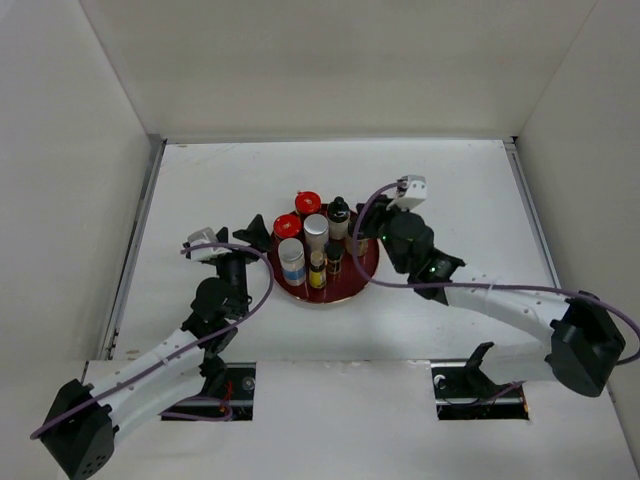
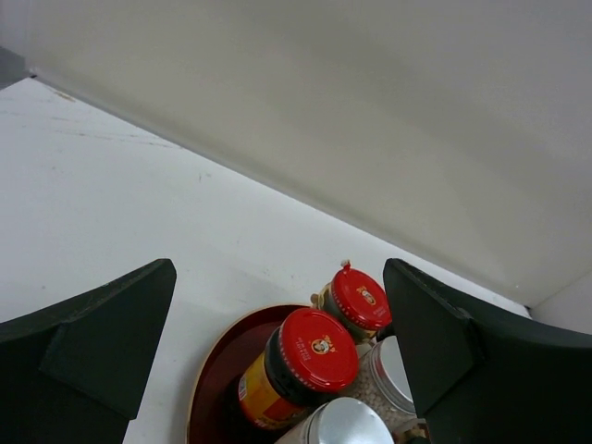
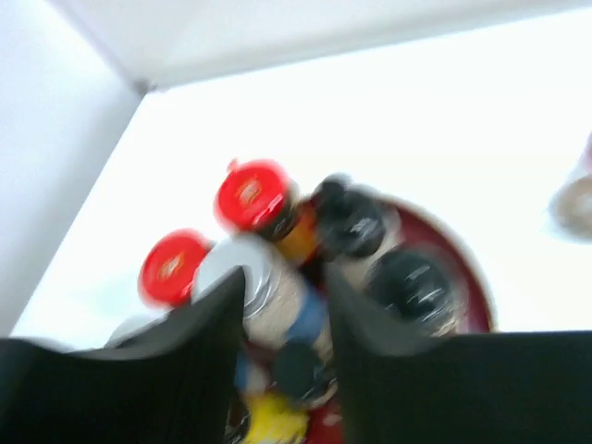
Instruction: Organize the condiment bottles
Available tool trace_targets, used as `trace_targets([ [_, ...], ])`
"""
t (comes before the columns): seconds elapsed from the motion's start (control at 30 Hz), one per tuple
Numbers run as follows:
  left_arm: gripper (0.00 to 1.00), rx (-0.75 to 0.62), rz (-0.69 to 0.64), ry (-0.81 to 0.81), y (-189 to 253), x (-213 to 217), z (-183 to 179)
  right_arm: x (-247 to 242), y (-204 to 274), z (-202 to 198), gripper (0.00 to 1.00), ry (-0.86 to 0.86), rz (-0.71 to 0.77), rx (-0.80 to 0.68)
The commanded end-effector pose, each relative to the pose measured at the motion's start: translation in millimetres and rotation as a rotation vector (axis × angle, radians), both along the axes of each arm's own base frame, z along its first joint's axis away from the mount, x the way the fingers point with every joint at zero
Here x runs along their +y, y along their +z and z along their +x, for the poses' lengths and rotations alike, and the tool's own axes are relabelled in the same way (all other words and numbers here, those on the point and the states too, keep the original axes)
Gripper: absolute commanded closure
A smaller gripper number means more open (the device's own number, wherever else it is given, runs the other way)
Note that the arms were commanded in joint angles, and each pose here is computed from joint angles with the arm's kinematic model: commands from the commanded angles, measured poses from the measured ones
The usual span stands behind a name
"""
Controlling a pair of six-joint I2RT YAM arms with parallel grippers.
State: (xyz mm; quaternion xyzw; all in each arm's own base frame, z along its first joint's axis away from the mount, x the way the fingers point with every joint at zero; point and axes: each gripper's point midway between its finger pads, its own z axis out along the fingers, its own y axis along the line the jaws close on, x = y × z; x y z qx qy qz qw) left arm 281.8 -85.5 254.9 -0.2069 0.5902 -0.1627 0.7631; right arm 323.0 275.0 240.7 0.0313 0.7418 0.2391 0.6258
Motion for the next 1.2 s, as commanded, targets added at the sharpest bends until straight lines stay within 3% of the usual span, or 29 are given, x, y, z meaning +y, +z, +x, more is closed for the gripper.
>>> trace_targets([
  [0.0,0.0,0.002,-0.062,0.026,-7.7,5.4,1.8,-32.4,-10.3,28.0,0.66,-0.073,0.007,0.043],
  [0.1,0.0,0.015,-0.079,0.027,-16.0,6.8,3.5,-72.3,-19.6,64.7,0.62,-0.19,-0.032,0.078],
  [0.27,0.0,0.021,-0.096,0.024,-23.9,8.5,2.3,-129.9,-37.4,119.3,0.22,-0.332,-0.15,0.144],
  [0.43,0.0,0.017,-0.102,0.025,-26.0,10.9,-0.2,-149.0,-61.6,155.2,0.12,-0.375,-0.242,0.21],
  [0.67,0.0,0.029,-0.093,0.02,-29.7,8.7,1.3,-147.3,-81.7,176.7,0.16,-0.36,-0.26,0.257],
  [0.97,0.0,0.041,-0.089,0.023,-33.2,7.8,3.4,-149.1,-100.6,174.3,0.24,-0.375,-0.287,0.303],
  [1.17,0.0,0.049,-0.084,0.014,-35.6,5.2,4.8,-150.3,-104.0,173.9,0.46,-0.382,-0.282,0.297],
])
